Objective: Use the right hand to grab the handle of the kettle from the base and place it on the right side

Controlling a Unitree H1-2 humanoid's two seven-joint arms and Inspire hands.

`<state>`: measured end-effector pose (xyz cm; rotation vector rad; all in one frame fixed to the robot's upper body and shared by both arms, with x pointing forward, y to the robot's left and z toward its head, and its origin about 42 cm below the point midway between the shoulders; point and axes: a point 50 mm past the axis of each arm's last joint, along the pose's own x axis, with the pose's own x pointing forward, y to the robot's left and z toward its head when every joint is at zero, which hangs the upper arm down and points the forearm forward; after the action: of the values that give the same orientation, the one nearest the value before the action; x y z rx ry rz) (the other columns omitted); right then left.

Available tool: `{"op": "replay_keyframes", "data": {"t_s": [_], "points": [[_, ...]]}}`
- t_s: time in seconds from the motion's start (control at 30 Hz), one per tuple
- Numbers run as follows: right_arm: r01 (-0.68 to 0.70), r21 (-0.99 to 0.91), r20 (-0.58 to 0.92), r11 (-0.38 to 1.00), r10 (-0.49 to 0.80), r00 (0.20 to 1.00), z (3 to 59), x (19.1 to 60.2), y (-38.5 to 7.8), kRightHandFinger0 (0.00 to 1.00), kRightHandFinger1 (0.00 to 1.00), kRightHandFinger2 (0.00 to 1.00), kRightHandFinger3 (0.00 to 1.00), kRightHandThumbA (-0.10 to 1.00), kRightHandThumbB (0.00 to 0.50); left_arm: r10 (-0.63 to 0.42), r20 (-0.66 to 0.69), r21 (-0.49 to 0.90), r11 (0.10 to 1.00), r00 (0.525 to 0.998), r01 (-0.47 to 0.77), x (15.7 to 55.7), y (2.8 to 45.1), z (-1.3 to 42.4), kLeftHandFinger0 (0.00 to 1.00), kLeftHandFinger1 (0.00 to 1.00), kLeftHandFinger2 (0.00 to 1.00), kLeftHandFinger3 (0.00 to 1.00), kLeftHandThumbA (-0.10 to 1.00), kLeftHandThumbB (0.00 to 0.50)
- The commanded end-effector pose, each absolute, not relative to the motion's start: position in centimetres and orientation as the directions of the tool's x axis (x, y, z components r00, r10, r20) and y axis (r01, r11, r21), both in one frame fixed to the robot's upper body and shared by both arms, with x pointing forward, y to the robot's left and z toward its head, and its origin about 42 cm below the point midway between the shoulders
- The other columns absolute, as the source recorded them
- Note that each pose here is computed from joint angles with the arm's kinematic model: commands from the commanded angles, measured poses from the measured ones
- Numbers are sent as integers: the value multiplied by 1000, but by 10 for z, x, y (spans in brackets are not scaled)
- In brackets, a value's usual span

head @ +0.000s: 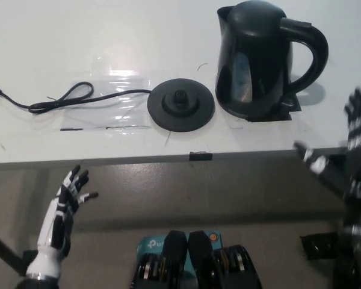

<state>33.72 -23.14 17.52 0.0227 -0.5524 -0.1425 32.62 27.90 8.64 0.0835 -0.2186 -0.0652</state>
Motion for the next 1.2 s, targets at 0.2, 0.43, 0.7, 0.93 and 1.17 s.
{"op": "replay_keyframes", "data": {"t_s": [0.2, 0.43, 0.7, 0.93, 1.17], "points": [[108, -179, 507, 978, -3, 862, 145, 326, -234, 1000, 1000, 1000, 1000, 1000, 242, -105, 286, 107, 991, 952, 77, 344, 288, 111, 1000, 1000, 1000, 1000, 1000, 500], [17, -200, 417, 980, 70, 906, 121, 327, -234, 1000, 1000, 1000, 1000, 1000, 290, -187, 248, 128, 979, 950, 159, 336, 288, 102, 1000, 1000, 1000, 1000, 1000, 500], [4, -196, 369, 981, 70, 927, 105, 311, -235, 1000, 1000, 1000, 1000, 1000, 304, -244, 214, 115, 968, 946, 224, 317, 285, 84, 1000, 1000, 1000, 1000, 1000, 500], [-16, -198, 299, 980, 76, 951, 83, 287, -234, 1000, 1000, 1000, 1000, 1000, 326, -233, 150, 82, 971, 961, 223, 285, 287, 59, 1000, 1000, 1000, 1000, 1000, 500], [-35, -179, 268, 983, 83, 960, 75, 282, -233, 1000, 1000, 1000, 1000, 1000, 353, -219, 143, 75, 975, 965, 210, 277, 291, 51, 1000, 1000, 1000, 1000, 1000, 500]]}}
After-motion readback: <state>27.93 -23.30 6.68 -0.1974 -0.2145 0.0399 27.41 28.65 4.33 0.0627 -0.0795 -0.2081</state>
